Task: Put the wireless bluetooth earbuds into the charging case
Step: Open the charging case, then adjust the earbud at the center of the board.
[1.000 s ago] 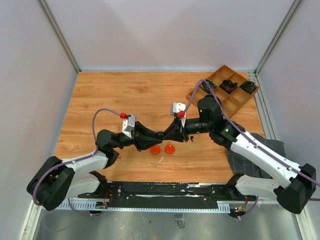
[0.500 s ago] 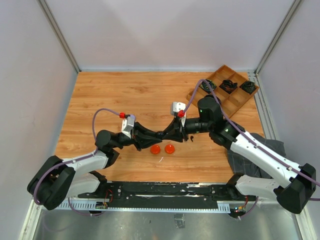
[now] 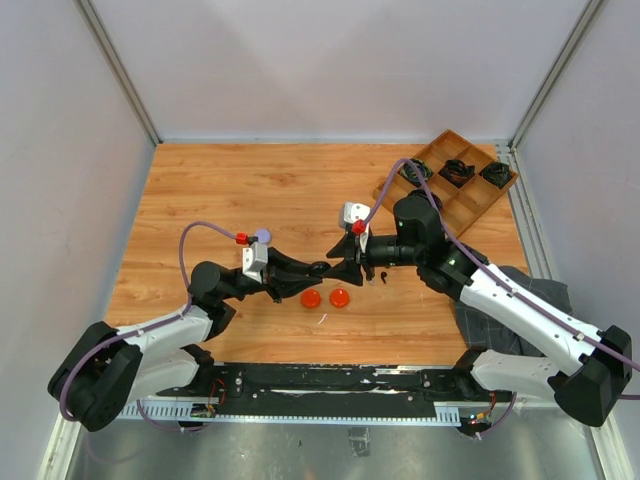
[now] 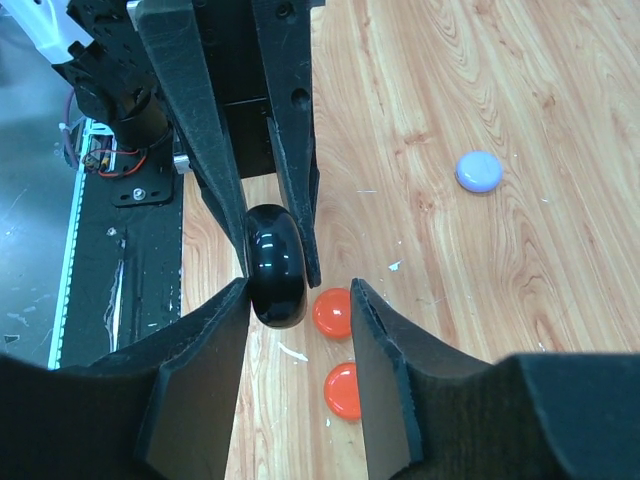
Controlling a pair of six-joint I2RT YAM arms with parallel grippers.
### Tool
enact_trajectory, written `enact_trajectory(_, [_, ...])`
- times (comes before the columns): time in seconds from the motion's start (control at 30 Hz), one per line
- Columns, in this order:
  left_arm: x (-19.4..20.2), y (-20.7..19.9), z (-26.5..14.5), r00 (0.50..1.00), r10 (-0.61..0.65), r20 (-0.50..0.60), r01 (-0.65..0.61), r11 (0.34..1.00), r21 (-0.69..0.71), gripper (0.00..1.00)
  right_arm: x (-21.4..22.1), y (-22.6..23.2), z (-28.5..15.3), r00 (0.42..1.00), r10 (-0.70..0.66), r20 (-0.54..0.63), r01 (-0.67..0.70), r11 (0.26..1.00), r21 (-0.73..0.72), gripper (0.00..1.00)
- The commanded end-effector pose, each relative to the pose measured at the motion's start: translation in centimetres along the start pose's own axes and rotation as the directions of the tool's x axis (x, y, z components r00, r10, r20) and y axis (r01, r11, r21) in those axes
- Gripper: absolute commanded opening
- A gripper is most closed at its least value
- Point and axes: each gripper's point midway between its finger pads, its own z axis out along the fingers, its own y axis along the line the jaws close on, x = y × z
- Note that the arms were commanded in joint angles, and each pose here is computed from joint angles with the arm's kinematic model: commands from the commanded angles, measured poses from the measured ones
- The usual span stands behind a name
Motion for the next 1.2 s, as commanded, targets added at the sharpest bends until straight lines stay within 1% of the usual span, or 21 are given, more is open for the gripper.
enact_trajectory(0.0, [1.0, -0.8, -0.4, 0.997, 0.068, -0.034, -0.067, 0.997, 0.038, 0.00, -2.0, -1.5, -0.5, 0.997, -0.051, 0.060, 0.046, 0.994, 0.096, 0.45])
enact_trajectory(0.2, [1.6, -0.8, -0.8, 0.993, 0.108, -0.050, -0.106, 0.994, 0.037, 0.00, -2.4, -1.9, -0.8, 0.996, -0.054, 0.069, 0.045, 0.991, 0.126, 0.46])
enact_trajectory(0.43, [2.1, -0.7, -1.0, 0.992, 0.114, -0.063, -0.112, 0.993, 0.033, 0.00, -2.2, -2.8, -0.9, 0.998, -0.034, 0.053, 0.024, 0.984, 0.177, 0.49])
enact_trajectory(0.57, [2.7, 0.5, -1.2, 0.992, 0.095, -0.081, -0.099, 0.994, -0.041, 0.00, -1.8, -3.2, -1.1, 1.000, -0.007, 0.024, 0.002, 0.979, 0.202, 0.52])
enact_trajectory(0.63, [3.1, 1.5, -1.5, 0.994, 0.058, -0.090, -0.068, 0.992, -0.109, 0.00, -1.0, -4.0, -1.5, 1.000, 0.023, -0.014, -0.019, 0.967, 0.252, 0.53])
enact_trajectory(0.73, [3.8, 2.2, -2.0, 0.997, 0.007, -0.082, -0.021, 0.984, -0.175, 0.00, 0.9, -5.8, -2.4, 0.992, 0.090, -0.092, -0.050, 0.928, 0.369, 0.60])
enact_trajectory(0.87, [4.2, 2.9, -2.9, 0.998, -0.043, -0.044, 0.030, 0.964, -0.262, 0.00, 4.1, -7.2, -3.4, 0.965, 0.206, -0.166, -0.104, 0.873, 0.476, 0.61])
enact_trajectory(1.03, [4.6, 3.4, -3.4, 0.998, -0.054, -0.036, 0.040, 0.952, -0.303, 0.00, 8.9, -9.0, -5.2, 0.899, 0.359, -0.252, -0.137, 0.774, 0.618, 0.63])
enact_trajectory(1.17, [5.1, 3.4, -3.6, 0.998, -0.054, -0.043, 0.038, 0.951, -0.307, 0.00, 12.4, -9.9, -6.2, 0.840, 0.471, -0.271, -0.176, 0.708, 0.684, 0.62])
